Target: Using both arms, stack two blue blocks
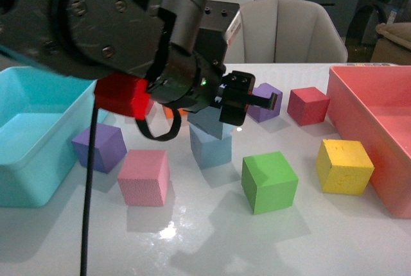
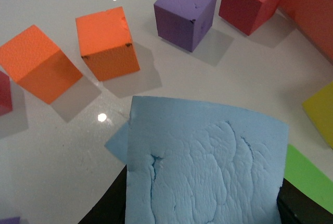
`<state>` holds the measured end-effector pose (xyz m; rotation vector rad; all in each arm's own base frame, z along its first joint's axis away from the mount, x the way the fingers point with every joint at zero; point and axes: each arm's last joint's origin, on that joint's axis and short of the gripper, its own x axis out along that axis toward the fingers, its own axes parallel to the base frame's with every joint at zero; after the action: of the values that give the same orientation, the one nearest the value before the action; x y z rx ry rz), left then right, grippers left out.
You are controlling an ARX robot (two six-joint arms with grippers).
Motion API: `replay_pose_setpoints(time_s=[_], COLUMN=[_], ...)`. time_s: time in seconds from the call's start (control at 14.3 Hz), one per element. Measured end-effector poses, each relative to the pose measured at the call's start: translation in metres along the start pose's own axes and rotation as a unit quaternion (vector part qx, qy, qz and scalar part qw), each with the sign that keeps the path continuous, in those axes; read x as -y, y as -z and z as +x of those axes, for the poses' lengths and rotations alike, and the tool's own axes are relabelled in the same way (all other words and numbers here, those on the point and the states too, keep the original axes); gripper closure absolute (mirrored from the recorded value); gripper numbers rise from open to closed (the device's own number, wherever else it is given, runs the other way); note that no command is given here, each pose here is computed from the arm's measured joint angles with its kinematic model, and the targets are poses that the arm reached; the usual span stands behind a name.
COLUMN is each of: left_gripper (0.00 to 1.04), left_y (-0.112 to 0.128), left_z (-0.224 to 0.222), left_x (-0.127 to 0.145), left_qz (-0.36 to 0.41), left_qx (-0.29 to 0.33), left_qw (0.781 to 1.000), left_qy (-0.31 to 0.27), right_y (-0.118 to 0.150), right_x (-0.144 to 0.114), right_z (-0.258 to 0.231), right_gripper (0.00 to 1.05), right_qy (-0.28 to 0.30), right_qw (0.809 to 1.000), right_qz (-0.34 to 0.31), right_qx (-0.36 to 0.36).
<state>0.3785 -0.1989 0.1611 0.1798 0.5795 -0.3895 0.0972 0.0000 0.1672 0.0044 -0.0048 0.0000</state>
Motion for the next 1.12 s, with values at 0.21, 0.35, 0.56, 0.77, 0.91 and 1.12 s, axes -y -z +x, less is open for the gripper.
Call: replay_pose_setpoints(time_s=[0.21, 0.35, 0.56, 0.77, 0.91, 1.12], left_gripper=[0.59, 0.60, 0.60, 0.60, 0.53, 0.15], left_y=[-0.015, -0.018, -0.012, -0.004, -0.007, -0.007], left_z=[0.031, 0.042, 0.054, 0.062, 0.062, 0.063], left_x=[0.004, 0.001, -0.006, -0.013, -0.018, -0.018], left_qz=[-0.002, -0.015, -0.030, -0.048, -0.054, -0.063], left_qx=[-0.021, -0.030, -0.048, -0.062, -0.057, -0.058], left_qw=[1.000, 0.999, 0.998, 0.997, 0.996, 0.996], left_qy=[-0.012, -0.017, -0.024, -0.029, -0.029, -0.020], right_y=[0.000, 0.000, 0.000, 0.000, 0.000, 0.000], right_x=[0.000, 0.000, 0.000, 0.000, 0.000, 0.000], right_z=[0.000, 0.000, 0.000, 0.000, 0.000, 0.000], right_gripper=[0.06, 0.06, 0.06, 0.06, 0.06, 0.06], right_qy=[0.000, 0.000, 0.000, 0.000, 0.000, 0.000], right_qw=[1.000, 1.000, 1.000, 1.000, 1.000, 1.000], right_qz=[0.000, 0.000, 0.000, 0.000, 0.000, 0.000], right_qx=[0.000, 0.000, 0.000, 0.000, 0.000, 0.000])
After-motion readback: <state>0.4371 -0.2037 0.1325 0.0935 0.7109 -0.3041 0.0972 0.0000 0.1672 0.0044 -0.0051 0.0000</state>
